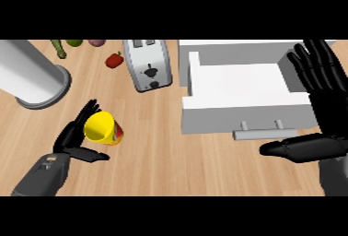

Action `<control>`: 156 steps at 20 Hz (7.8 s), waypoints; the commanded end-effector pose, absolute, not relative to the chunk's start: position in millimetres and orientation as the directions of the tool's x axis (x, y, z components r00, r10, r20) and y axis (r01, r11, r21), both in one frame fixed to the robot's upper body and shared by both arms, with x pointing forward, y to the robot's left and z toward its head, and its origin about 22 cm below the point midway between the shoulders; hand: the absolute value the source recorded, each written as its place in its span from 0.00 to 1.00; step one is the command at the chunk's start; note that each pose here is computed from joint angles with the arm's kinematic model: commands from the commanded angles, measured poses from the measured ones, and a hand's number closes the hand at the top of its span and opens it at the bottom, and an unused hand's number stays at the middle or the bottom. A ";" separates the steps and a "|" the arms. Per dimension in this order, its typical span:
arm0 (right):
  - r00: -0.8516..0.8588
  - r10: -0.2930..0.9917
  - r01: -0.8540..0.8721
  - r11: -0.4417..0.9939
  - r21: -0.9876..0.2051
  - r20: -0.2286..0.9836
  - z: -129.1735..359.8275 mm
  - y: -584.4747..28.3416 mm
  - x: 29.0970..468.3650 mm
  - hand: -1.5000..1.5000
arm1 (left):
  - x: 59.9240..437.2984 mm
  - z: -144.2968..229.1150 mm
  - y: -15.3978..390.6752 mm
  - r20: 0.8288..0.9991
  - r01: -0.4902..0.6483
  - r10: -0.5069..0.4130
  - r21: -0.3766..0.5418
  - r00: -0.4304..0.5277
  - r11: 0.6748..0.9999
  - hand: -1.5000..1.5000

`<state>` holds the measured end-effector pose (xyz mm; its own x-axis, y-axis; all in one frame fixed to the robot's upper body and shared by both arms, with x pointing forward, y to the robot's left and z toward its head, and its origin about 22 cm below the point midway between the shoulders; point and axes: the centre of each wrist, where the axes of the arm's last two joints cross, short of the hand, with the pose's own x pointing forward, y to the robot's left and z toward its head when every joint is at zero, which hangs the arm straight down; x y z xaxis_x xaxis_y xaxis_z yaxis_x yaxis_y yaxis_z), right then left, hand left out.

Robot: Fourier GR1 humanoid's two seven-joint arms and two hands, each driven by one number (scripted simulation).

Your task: Pick up the cup, place it into the drawer and close the drawer

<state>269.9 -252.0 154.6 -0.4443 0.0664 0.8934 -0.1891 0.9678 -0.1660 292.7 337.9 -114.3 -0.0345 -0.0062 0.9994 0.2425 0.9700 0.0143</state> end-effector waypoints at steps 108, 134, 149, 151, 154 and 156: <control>-0.418 0.421 -0.665 0.462 -0.587 0.805 139.1 -222.8 270.1 0.00 | 441.6 131.6 38.9 0.939 0.167 0.143 -0.094 -0.312 0.982 0.00; -0.271 0.682 -0.428 0.547 -0.720 0.679 13.5 -238.5 399.2 1.00 | 422.6 74.1 121.4 0.900 0.230 0.303 -0.238 -0.312 0.944 0.00; -0.216 0.641 -0.231 0.700 -0.676 0.737 100.7 -296.6 437.8 1.00 | 415.9 67.4 164.1 0.906 0.278 0.303 -0.222 -0.296 0.935 0.00; -0.221 0.630 -0.231 0.707 -0.668 0.744 107.7 -304.5 437.3 1.00 | 414.3 65.2 167.9 0.906 0.275 0.300 -0.219 -0.300 0.936 0.00; -0.241 0.626 -0.232 0.705 -0.670 0.742 120.1 -314.3 436.3 1.00 | 410.4 59.3 162.7 0.906 0.293 0.314 -0.229 -0.284 0.928 0.00; -0.252 0.603 -0.246 0.717 -0.653 0.757 128.2 -309.1 439.0 1.00 | 412.5 65.0 164.6 0.900 0.303 0.324 -0.234 -0.291 0.924 0.00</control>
<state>404.7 -287.8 35.6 -0.1820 0.5171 0.8364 -0.5233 0.6692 -0.5275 412.8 163.7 62.8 -0.2901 0.3137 0.9041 0.2851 0.9302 -0.2312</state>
